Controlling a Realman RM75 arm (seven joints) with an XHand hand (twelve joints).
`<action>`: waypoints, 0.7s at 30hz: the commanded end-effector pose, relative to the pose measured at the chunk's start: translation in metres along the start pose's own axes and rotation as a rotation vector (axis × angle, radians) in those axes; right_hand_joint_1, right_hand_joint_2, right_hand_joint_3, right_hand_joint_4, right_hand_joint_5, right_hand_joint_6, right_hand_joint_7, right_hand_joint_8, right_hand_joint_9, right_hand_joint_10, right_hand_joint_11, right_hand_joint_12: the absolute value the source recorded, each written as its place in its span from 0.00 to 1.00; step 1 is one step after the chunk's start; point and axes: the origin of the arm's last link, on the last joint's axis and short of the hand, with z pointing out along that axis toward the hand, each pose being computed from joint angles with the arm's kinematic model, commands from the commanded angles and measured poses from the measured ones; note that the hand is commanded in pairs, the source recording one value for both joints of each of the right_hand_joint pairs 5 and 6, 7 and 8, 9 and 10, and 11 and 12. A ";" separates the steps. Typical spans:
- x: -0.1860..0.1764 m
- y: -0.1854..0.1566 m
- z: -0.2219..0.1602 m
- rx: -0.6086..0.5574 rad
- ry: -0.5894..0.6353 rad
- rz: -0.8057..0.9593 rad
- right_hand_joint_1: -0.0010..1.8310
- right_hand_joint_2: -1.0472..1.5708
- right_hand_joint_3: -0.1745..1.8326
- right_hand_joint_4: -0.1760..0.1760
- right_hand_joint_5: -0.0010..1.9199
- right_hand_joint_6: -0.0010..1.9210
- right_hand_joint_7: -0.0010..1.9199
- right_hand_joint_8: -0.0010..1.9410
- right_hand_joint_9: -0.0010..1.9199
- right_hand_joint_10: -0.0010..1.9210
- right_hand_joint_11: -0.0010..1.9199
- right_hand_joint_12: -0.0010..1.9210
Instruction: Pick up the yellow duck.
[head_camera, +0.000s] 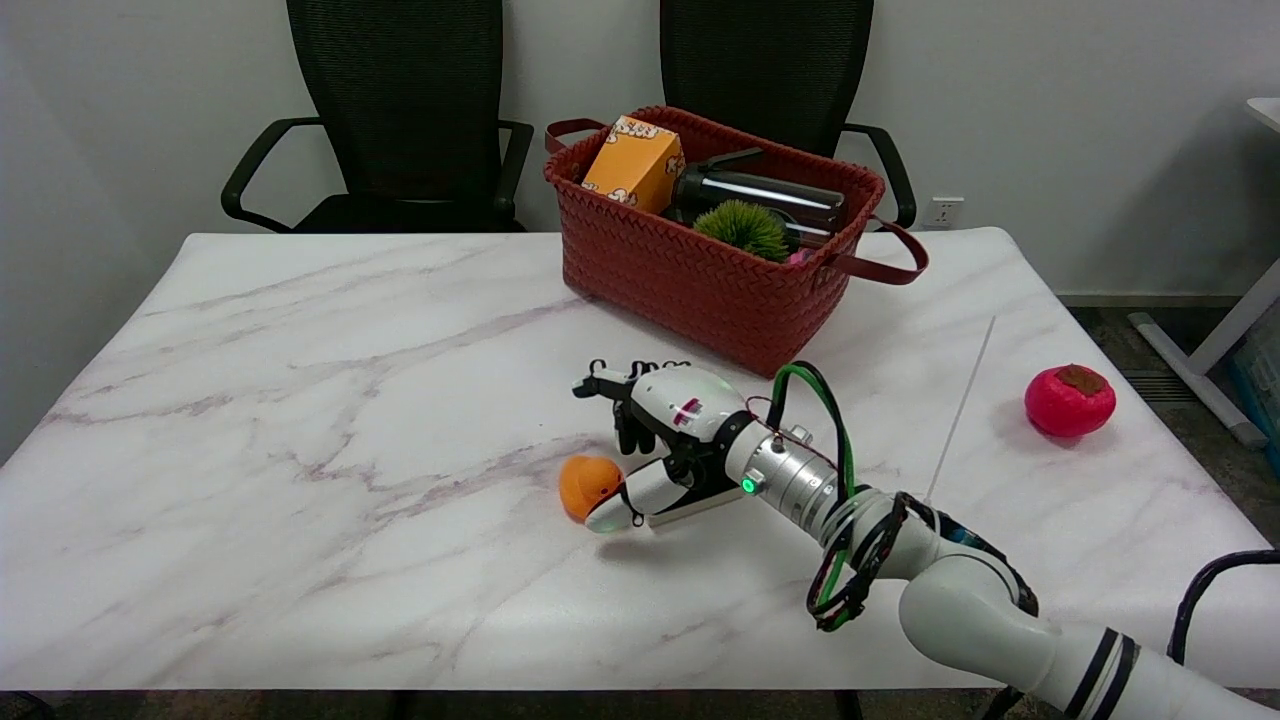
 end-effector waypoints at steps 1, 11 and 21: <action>-0.012 -0.004 0.002 0.001 -0.013 0.033 0.47 0.64 0.00 0.50 0.18 0.18 0.54 0.53 0.56 0.56 0.69 0.69; -0.014 -0.005 0.003 -0.003 -0.016 0.039 0.46 0.66 0.00 0.50 0.42 0.42 0.67 0.66 0.71 0.71 0.81 0.81; -0.014 -0.006 0.003 0.000 -0.013 0.033 0.50 0.69 0.00 0.50 0.50 0.50 0.71 0.71 0.75 0.75 0.88 0.88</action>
